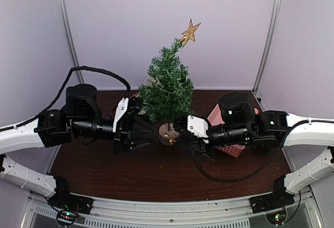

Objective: Decorate the small christmas tree

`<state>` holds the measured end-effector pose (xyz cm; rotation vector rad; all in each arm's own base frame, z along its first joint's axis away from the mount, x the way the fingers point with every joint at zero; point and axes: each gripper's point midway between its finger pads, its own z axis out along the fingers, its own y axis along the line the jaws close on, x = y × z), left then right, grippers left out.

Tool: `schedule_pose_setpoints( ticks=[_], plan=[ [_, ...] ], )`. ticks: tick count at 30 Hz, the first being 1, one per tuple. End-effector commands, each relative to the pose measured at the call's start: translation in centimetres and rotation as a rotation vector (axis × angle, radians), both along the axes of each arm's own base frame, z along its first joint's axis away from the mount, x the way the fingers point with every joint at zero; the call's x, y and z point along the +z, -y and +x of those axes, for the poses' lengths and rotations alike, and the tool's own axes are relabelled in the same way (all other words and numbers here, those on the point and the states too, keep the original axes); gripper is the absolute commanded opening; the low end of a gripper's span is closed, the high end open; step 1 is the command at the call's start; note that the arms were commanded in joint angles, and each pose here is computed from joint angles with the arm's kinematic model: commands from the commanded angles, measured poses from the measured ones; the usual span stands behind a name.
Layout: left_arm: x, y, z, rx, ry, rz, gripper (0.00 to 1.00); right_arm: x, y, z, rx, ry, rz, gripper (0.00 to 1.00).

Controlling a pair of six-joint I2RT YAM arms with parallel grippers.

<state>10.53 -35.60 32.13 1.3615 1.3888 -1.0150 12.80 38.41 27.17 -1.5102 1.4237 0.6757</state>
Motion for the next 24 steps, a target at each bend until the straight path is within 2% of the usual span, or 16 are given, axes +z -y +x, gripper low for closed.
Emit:
schedule_pose_setpoints(
  ticks=[1, 16, 24],
  plan=[
    [2.2, 0.4, -0.6, -0.043, 0.067, -0.052, 0.34, 0.9, 0.1, -0.8, 0.029, 0.005, -0.011, 0.0],
    [1.8, 2.4, -1.0, -0.096, 0.08, -0.038, 0.25, 0.3, -0.3, -1.0, 0.041, -0.01, -0.024, 0.0],
    [1.7, 2.6, -1.1, -0.1, 0.072, -0.04, 0.16, 0.0, -0.3, -1.1, 0.044, -0.009, -0.033, 0.0]
  ],
)
